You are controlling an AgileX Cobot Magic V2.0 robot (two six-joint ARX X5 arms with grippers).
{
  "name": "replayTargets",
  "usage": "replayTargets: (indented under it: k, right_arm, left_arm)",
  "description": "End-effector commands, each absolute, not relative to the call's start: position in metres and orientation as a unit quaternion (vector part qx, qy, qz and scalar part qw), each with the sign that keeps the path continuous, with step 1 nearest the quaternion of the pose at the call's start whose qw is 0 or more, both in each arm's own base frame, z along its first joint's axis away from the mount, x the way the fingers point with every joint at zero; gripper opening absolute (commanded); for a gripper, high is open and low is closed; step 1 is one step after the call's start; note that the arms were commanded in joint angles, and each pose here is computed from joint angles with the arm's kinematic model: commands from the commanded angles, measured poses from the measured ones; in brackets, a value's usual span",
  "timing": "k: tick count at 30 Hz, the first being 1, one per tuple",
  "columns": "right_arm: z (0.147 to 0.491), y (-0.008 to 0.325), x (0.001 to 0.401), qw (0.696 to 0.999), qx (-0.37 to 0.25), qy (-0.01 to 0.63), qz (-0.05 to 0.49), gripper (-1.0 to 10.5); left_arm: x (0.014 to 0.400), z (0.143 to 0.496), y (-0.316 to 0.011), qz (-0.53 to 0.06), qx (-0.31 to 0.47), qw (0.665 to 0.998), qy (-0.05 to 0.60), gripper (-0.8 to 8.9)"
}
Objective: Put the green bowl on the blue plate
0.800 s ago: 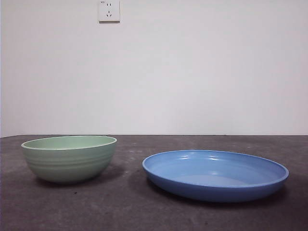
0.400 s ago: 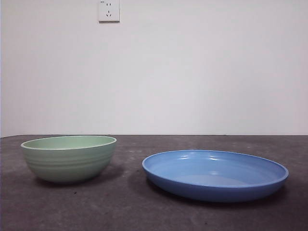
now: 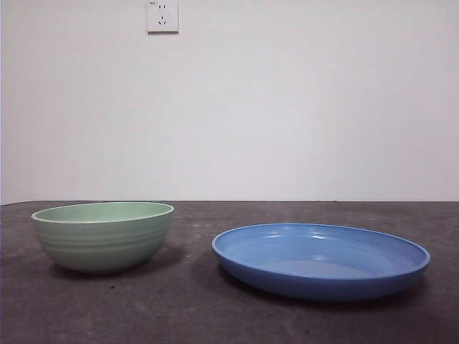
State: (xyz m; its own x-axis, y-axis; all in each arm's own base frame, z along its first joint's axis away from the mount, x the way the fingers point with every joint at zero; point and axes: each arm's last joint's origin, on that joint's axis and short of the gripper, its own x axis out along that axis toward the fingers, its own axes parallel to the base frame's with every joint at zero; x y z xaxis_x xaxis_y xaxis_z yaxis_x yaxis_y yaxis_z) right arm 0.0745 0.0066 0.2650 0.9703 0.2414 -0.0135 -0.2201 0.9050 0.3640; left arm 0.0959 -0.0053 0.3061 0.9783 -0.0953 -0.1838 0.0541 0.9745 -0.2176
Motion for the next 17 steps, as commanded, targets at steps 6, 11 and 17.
replayTargets:
  k: [6,11,17]
  right_arm:
    - [0.319,0.011,0.077,0.963,0.178,0.057,0.196,0.1]
    - [0.343,0.014,0.085,0.951,0.162,0.109,0.241,0.1]
    - [0.362,0.016,0.098,0.939,0.141,0.157,0.273,0.1]
  left_arm:
    - [0.108,0.349,-0.012,-0.129,-0.121,0.972,0.158,0.16]
    - [0.114,0.363,-0.016,-0.195,-0.124,0.953,0.197,0.16]
    - [0.126,0.374,-0.021,-0.268,-0.116,0.927,0.235,0.16]
